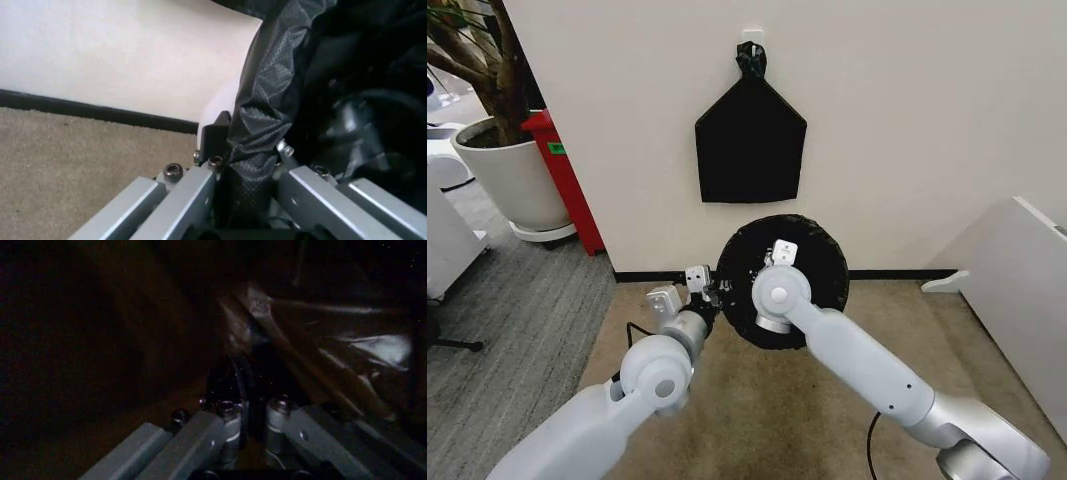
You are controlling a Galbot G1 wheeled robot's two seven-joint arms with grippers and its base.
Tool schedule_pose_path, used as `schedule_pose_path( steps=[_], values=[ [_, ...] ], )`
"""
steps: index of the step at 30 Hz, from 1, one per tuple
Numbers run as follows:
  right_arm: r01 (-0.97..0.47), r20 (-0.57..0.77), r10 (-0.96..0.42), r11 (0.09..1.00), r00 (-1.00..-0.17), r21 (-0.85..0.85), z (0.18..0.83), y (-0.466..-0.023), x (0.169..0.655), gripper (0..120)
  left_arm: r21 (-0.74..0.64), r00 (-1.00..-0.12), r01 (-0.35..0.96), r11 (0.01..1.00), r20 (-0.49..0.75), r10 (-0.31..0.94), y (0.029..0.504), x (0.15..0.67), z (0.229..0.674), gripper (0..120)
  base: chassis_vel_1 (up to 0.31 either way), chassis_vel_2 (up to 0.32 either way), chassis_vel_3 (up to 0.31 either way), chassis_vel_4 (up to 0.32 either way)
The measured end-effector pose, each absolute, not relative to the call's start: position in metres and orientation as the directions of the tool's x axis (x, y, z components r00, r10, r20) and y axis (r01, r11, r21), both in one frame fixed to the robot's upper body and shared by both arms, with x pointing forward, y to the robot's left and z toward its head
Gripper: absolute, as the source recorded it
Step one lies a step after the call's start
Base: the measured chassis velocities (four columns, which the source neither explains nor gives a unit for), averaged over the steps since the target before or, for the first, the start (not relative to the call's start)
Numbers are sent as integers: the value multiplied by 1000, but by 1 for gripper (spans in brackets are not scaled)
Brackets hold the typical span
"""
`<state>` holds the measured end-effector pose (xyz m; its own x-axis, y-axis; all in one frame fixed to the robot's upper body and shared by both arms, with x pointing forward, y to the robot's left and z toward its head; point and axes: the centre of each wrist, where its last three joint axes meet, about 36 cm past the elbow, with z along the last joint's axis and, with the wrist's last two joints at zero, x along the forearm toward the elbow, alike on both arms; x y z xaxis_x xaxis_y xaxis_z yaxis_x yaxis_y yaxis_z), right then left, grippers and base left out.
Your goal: Place the garbage bag over the trash bin.
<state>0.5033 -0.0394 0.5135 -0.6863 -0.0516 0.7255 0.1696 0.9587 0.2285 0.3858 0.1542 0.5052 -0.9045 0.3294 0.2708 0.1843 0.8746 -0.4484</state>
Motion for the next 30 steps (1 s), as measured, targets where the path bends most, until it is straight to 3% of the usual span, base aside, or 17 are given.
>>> schedule_pose_path(
  steps=[6,19,30],
  values=[
    [195,736,-26,957,-677,213,493,-44,513,0,-453,-904,193,871,262,337,153,385,509,0,0,0,0,0],
    [151,693,-68,956,-717,250,535,-48,486,0,-453,-902,193,870,268,339,148,391,505,0,0,0,0,0],
    [222,716,14,955,-698,198,519,-73,501,0,-447,-905,195,873,261,336,150,390,508,0,0,0,0,0]
  ],
)
